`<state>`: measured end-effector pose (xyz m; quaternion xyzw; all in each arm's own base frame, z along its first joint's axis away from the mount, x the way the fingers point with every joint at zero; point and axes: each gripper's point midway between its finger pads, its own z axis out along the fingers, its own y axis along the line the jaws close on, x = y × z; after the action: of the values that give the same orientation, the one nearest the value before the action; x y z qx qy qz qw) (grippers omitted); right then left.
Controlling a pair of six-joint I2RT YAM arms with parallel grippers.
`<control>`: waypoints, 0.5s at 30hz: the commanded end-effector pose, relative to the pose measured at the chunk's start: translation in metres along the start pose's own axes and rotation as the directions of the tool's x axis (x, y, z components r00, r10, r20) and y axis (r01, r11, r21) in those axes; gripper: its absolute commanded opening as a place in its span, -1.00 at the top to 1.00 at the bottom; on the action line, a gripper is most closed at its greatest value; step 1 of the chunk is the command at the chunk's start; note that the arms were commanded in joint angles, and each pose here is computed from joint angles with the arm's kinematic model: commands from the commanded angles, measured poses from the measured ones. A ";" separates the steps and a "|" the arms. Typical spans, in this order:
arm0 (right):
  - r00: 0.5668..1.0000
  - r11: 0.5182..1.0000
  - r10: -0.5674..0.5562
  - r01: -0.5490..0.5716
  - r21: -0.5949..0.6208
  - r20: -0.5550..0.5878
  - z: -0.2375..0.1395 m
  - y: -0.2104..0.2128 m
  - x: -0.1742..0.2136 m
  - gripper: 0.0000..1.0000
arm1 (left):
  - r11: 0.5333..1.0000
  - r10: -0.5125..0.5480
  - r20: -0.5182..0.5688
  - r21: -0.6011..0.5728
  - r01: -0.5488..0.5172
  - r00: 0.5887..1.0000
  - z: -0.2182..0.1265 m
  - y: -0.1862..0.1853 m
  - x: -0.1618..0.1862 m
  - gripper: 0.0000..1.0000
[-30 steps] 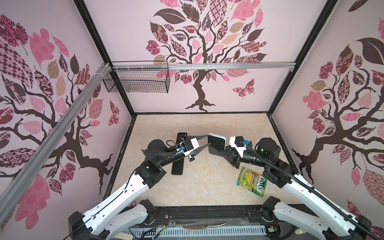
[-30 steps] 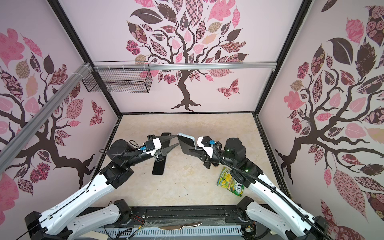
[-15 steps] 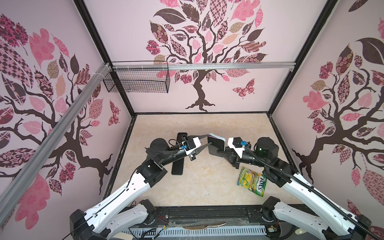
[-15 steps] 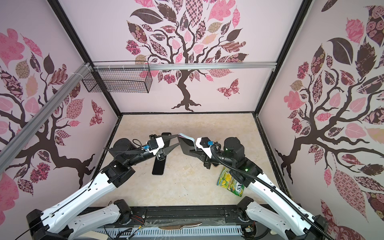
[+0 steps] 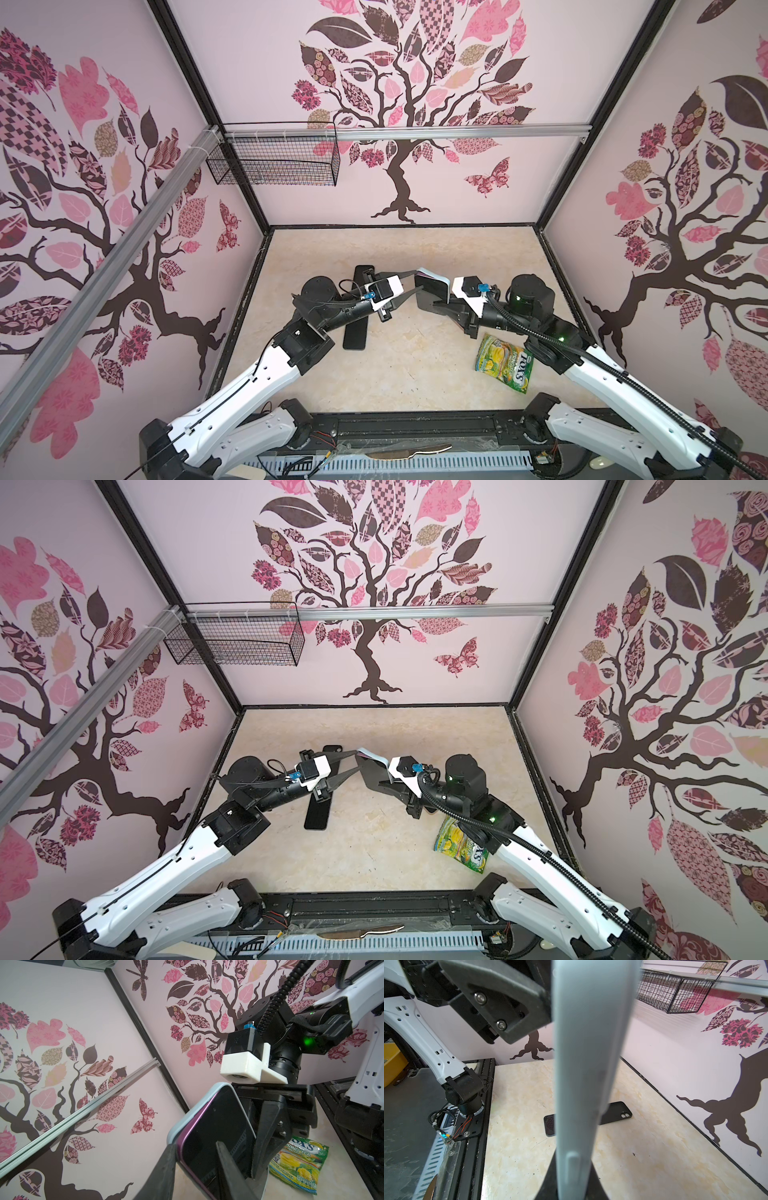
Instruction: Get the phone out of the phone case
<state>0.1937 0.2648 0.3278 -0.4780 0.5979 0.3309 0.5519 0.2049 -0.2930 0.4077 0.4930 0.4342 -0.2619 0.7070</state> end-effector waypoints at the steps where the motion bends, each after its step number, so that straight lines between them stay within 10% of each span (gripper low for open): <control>1: 0.973 0.966 -0.159 0.188 -0.175 0.169 -0.006 0.043 -0.051 1.00 | 0.999 -0.026 -0.067 0.032 0.028 0.997 0.007 -0.007 0.019 0.31; 15: 0.966 0.969 -0.178 0.205 -0.138 0.186 -0.012 0.041 -0.062 1.00 | 0.971 -0.060 -0.093 0.223 0.080 0.994 -0.003 -0.046 0.026 0.33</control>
<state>0.1896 0.2670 0.3221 -0.4890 0.5996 0.3239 0.5444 0.1952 -0.2918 0.3994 0.5170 0.4307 -0.2679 0.6895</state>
